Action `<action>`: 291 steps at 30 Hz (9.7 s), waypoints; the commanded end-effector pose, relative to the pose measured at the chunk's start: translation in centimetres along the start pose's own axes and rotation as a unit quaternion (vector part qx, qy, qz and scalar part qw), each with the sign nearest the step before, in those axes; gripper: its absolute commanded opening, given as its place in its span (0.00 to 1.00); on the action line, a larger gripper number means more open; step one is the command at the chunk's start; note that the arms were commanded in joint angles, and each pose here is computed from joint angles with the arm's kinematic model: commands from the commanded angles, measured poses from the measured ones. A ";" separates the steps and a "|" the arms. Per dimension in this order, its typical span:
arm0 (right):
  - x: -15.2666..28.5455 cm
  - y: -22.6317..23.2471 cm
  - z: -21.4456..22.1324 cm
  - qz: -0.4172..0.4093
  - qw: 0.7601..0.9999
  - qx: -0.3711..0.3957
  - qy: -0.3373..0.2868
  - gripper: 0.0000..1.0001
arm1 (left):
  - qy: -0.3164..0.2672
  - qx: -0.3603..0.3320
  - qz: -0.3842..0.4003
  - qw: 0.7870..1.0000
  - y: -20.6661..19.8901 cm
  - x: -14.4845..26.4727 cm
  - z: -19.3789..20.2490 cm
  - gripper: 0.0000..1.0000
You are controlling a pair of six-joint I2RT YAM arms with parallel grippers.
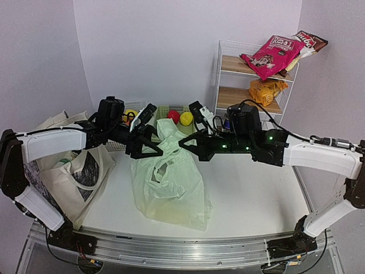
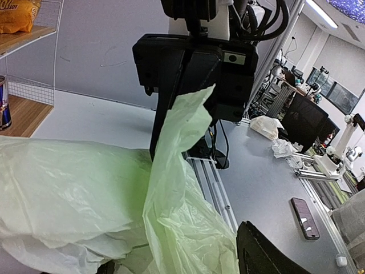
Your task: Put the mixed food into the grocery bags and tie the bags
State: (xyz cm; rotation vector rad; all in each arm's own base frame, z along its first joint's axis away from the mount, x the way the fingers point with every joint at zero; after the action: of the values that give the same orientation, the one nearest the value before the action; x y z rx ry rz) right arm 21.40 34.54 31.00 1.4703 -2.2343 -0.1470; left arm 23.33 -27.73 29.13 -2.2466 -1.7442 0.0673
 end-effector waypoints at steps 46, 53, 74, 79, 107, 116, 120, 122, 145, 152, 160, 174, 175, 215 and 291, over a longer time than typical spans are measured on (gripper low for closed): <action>2.3 -3.4 -3.2 0.150 0.982 -0.051 -0.099 0.00 | -0.030 -0.036 0.016 0.999 2.6 -2.3 -1.5 0.05; 3.2 -6.7 -2.3 0.266 0.954 -0.073 -0.120 0.00 | -0.027 -0.053 0.010 0.998 2.3 -2.2 -1.3 0.00; 8.3 -0.8 -2.3 0.247 0.965 0.079 -0.041 0.51 | -0.029 0.032 -0.064 0.997 3.2 -1.3 -1.6 0.00; 4.0 3.3 -0.1 0.065 0.982 0.178 -0.003 0.55 | -0.026 0.017 -0.062 0.998 3.4 -1.4 -1.6 0.00; -0.4 -0.1 -1.4 0.036 0.982 0.183 0.034 0.64 | -0.009 -0.062 0.008 0.998 2.7 -1.8 -1.6 0.00; -3.6 -2.7 -0.1 0.001 0.991 0.113 0.075 0.69 | -0.007 -0.103 0.038 0.994 1.7 -1.6 -2.3 0.00; -4.4 -2.0 -0.4 -0.045 0.992 0.093 0.078 0.69 | -0.003 -0.108 0.048 0.993 1.5 -1.6 -2.0 0.00; -4.8 -1.6 -0.7 -0.067 0.992 0.077 0.078 0.67 | 0.000 -0.108 0.047 0.993 1.6 -1.6 -1.8 0.00; -6.5 0.4 2.2 -0.150 0.982 0.010 0.118 0.10 | -0.007 -0.093 0.031 0.995 2.4 -0.7 -2.2 0.00; -5.9 0.2 2.0 -0.124 0.986 0.000 0.116 0.00 | 0.016 -0.104 -0.014 0.994 2.9 -0.1 -2.3 0.47; -5.5 -0.3 1.0 -0.075 0.992 -0.022 0.096 0.00 | 0.102 -0.105 -0.093 0.985 2.3 1.5 0.0 0.77; -5.1 0.0 -0.5 -0.069 0.994 -0.044 0.079 0.00 | 0.117 -0.076 -0.100 0.985 2.6 1.4 1.6 0.18; -4.9 0.0 -0.4 -0.070 0.993 -0.043 0.080 0.00 | 0.117 -0.082 -0.099 0.985 2.6 1.4 1.4 0.05; -9.8 -1.6 2.8 -0.041 0.994 0.032 0.101 0.25 | 0.064 -0.142 -0.062 0.986 0.7 3.6 -1.4 0.00; -7.3 1.5 -0.7 -0.253 0.953 -0.165 0.027 0.00 | 0.144 -0.219 -0.117 0.958 -2.7 1.8 1.4 0.36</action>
State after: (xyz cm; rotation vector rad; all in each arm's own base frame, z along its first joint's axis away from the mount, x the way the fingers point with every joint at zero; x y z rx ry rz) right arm 22.73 41.28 26.97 1.6949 -1.5941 -0.5890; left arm 21.26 -24.81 26.81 -2.0763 -1.9775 -0.8064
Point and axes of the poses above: each gripper's point midway between its finger pads, its own x axis back along the fingers, its own y axis along the line the jaws close on, z = x × y, the point moved 7 cm from there along x, back along the fingers, and after that the axes turned 3 degrees about -x, right-handed, at the moved point
